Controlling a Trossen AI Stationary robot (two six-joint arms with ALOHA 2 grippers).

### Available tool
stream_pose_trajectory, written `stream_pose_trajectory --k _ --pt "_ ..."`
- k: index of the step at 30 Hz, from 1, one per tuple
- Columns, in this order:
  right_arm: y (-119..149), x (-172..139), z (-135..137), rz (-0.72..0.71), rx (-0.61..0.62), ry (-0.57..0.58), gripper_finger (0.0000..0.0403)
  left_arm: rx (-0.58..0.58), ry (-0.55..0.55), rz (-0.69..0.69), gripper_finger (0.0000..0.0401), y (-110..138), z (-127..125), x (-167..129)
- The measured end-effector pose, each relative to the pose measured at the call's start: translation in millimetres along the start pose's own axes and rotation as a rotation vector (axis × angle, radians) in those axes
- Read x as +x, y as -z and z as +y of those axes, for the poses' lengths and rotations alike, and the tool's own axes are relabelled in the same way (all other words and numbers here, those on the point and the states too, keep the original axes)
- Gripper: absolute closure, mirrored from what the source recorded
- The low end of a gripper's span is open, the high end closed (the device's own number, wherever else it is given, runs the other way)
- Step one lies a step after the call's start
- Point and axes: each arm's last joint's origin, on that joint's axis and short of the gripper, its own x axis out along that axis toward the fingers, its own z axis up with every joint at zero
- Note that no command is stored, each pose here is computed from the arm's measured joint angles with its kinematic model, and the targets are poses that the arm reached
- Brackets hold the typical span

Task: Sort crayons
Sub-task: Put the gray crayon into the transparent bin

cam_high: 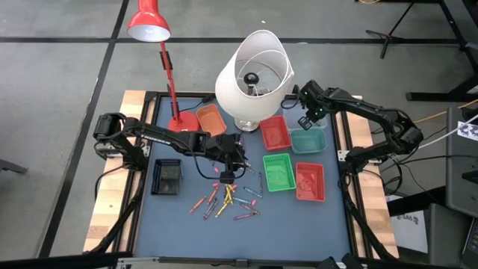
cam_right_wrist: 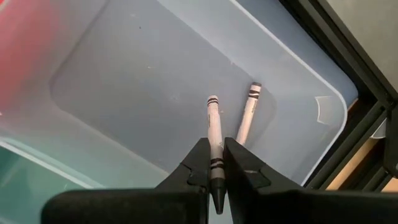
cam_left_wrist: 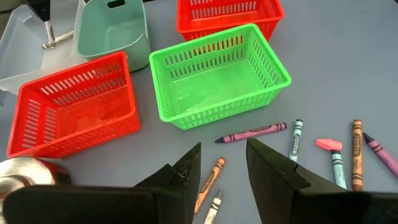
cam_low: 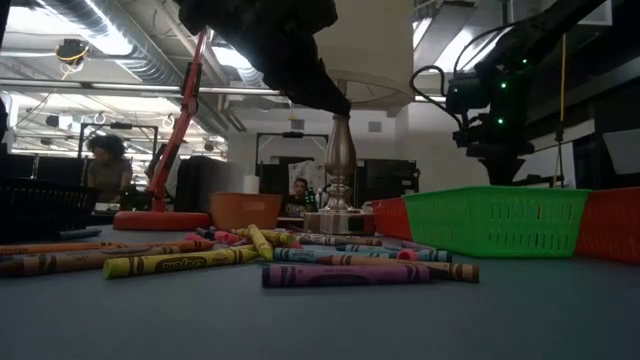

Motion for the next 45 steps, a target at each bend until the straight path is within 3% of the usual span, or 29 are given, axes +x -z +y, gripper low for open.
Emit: stream_pose_trajectory --k 7,19,27,33,45 --pt "0 0 0 0.000 0.000 0.000 0.0371 -0.030 -0.048 0.053 0.0289 7 14 0" --pt "0 0 0 0.001 0.000 0.000 0.0272 -0.176 -0.106 0.250 0.0289 36 46 -3" --pt "0 0 0 0.001 0.000 0.000 0.0267 -0.214 -0.112 0.351 0.0289 77 50 1" --pt "0 0 0 0.001 0.000 -0.001 0.0267 -0.217 -0.096 0.355 0.0289 103 44 5" --pt "0 0 0 0.001 0.001 -0.001 0.0267 -0.219 -0.062 0.281 0.0289 128 36 9"
